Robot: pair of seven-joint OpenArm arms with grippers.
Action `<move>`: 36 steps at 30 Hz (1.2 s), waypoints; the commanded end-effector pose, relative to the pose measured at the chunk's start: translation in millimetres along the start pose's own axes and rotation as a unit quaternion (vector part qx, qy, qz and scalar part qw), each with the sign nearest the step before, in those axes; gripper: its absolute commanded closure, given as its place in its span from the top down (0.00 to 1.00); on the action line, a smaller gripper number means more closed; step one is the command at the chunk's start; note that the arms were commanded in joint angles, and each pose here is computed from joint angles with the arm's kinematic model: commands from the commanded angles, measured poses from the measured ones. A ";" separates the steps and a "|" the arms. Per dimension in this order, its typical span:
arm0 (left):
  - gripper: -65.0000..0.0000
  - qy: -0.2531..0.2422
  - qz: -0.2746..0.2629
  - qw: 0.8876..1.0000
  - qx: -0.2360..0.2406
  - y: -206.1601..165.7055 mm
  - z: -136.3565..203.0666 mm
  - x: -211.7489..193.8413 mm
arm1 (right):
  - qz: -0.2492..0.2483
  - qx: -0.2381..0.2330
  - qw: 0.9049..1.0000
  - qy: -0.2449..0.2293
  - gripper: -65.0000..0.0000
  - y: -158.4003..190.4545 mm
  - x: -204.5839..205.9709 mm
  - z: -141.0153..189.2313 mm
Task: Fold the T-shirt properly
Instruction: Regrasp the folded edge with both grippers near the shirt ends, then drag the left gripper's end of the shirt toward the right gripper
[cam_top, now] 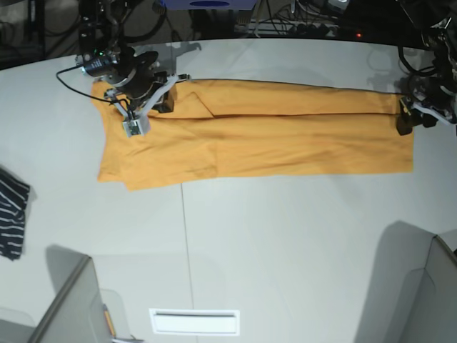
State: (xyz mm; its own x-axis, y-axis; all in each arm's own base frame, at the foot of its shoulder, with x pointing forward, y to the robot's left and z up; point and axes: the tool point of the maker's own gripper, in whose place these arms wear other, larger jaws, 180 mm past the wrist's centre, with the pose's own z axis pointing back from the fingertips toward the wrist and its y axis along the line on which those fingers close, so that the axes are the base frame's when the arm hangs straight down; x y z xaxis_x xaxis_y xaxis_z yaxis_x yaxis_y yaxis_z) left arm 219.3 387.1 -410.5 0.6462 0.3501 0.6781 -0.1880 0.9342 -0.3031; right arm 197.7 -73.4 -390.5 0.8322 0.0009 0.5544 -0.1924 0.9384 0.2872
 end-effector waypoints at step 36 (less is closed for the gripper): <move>0.00 -0.046 -0.098 0.994 0.003 2.5 23.3 50.1 | -0.117 0.105 0.985 -0.069 0.00 13.6 32.0 20.2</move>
State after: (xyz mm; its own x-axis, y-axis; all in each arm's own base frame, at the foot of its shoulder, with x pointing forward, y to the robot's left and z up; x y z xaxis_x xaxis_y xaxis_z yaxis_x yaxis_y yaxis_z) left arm 219.9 400.6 -383.8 0.6544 0.1865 0.7328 -0.0880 0.9813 -0.1712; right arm 205.3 -69.3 -363.6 0.8121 -0.2588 0.5230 -0.0981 0.8230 0.5596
